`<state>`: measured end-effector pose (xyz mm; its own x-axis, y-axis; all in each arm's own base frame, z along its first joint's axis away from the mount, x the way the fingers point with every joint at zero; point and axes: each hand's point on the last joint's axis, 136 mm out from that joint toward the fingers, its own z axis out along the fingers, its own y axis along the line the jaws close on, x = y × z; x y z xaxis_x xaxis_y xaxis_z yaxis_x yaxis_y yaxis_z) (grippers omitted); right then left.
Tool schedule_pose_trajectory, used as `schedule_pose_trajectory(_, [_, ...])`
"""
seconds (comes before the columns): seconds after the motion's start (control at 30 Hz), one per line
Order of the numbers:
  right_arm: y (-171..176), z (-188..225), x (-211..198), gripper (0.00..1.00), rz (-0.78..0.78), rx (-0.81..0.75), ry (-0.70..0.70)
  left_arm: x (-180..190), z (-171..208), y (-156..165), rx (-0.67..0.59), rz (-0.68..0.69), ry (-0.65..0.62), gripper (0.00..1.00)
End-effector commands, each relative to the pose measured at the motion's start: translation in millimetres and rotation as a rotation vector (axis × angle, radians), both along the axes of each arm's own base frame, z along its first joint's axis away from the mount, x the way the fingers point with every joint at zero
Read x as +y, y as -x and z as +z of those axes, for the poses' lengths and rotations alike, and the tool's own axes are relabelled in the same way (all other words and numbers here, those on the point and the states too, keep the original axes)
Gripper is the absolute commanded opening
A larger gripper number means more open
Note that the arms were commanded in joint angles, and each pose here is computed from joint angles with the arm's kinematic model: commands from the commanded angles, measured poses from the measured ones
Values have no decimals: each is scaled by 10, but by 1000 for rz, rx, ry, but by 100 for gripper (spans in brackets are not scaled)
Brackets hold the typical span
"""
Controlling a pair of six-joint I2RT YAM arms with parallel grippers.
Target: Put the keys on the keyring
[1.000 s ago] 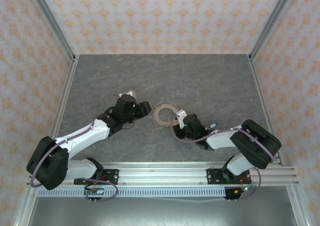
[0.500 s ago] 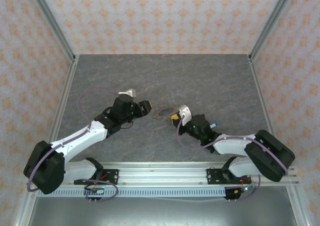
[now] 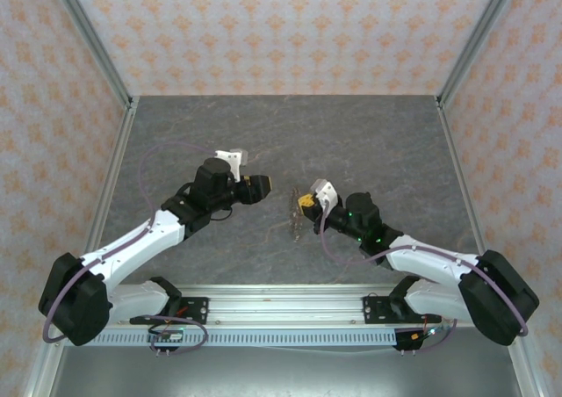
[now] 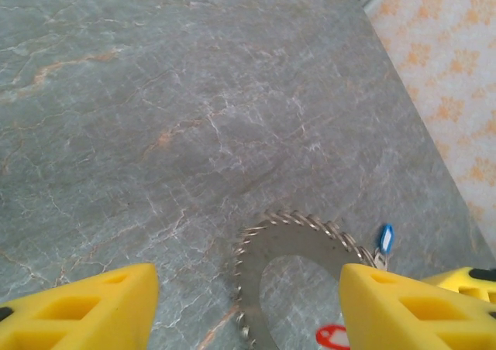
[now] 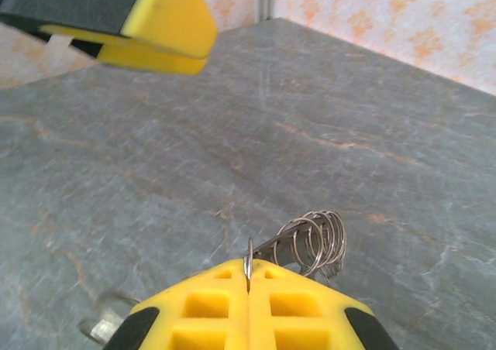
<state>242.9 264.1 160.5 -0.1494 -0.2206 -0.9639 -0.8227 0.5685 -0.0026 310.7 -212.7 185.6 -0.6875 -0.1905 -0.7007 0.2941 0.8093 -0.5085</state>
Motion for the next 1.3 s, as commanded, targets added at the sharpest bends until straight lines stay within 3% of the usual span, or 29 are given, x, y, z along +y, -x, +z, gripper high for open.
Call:
schedule_pose_trajectory(0.0, [182,109,167,0,167,-24,8,-144,55,131,-90,-162,-43,64])
schedule_pose_trajectory(0.13, [282,100,251,0,264,11,50,-221,11,283,-152,-309,-101,63])
schedule_pose_trajectory(0.23, [335,113,303,0,324,39,51,-257,-62,428,-182,-432,-158,55])
schedule_pose_trajectory(0.53, [218,233,256,0,375,179,-48,-225,-77,545,-259,-489,-191,48])
schedule_pose_trajectory(0.7, [104,162,256,0,315,217,-47,-306,-172,518,-188,-489,-140,49])
schedule_pose_trajectory(0.8, [185,131,281,0,364,238,-57,-368,-325,425,-99,-445,-104,47])
schedule_pose_trajectory(0.97, [328,-22,259,0,433,224,31,-450,-544,250,9,-408,-107,32])
schedule_pose_trajectory(1.07, [401,-88,238,0,470,185,89,-525,-599,199,21,-417,-87,32])
schedule_pose_trajectory(1.27, [401,65,288,0,504,124,66,-724,-564,173,16,-475,-79,31])
